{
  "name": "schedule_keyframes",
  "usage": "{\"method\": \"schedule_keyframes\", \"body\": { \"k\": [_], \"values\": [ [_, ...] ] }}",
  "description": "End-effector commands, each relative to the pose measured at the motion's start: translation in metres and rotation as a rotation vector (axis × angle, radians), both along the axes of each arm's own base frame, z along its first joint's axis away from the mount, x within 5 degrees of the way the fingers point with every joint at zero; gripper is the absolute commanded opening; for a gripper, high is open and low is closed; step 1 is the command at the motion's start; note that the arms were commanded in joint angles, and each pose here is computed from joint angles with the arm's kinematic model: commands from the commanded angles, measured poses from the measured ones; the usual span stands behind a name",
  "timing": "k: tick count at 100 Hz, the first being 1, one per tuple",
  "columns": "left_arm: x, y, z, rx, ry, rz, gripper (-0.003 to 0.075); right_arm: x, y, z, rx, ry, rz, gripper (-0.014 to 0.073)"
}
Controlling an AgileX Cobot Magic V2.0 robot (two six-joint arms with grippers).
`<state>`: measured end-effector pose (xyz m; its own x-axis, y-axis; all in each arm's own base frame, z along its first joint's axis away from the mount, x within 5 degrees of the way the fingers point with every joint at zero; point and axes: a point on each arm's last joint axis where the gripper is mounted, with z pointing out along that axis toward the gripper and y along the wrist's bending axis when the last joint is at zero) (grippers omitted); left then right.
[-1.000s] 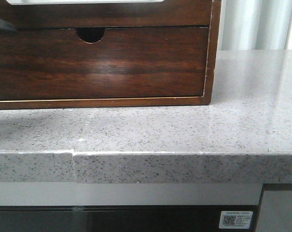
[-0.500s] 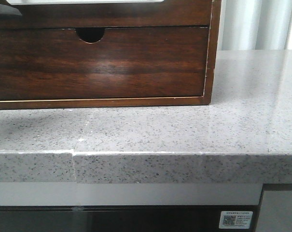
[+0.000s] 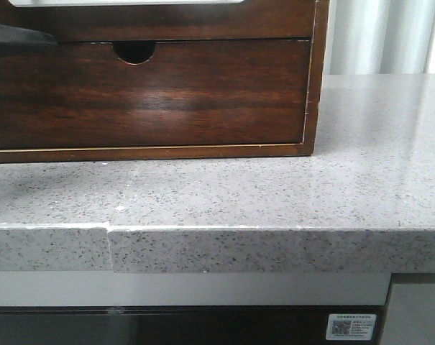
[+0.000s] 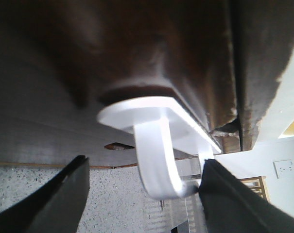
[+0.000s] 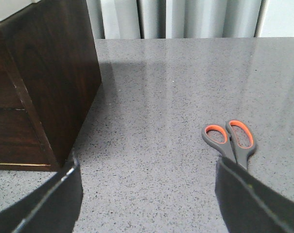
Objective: Put scissors in drawer with both arms
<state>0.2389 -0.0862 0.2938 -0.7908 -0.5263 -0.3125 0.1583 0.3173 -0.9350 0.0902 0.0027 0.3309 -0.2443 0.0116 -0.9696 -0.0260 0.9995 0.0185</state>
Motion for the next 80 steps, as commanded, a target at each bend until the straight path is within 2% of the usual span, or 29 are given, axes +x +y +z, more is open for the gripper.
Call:
{"method": "schedule_keyframes", "body": {
  "k": [1,25,42,65,80],
  "values": [
    [0.003,-0.001,0.024,-0.109,-0.068,0.000,0.0430,0.002,-0.001,0.018,0.002,-0.100,-0.011,0.0510],
    [0.005,-0.001,0.033,-0.112,-0.099,-0.002,0.0275,0.002,-0.001,0.018,0.002,-0.100,-0.011,0.0510],
    [0.006,-0.001,0.033,-0.109,-0.098,0.004,0.0193,0.002,-0.001,0.018,0.002,-0.100,-0.011,0.0510],
    [0.004,-0.002,0.034,-0.120,-0.103,-0.019,0.0133,0.002,-0.001,0.018,0.002,-0.100,-0.011,0.0510],
    [0.000,-0.004,0.037,-0.145,-0.118,-0.070,0.0131,0.002,-0.001,0.019,0.002,-0.115,-0.012,0.0510]
  ]
}}
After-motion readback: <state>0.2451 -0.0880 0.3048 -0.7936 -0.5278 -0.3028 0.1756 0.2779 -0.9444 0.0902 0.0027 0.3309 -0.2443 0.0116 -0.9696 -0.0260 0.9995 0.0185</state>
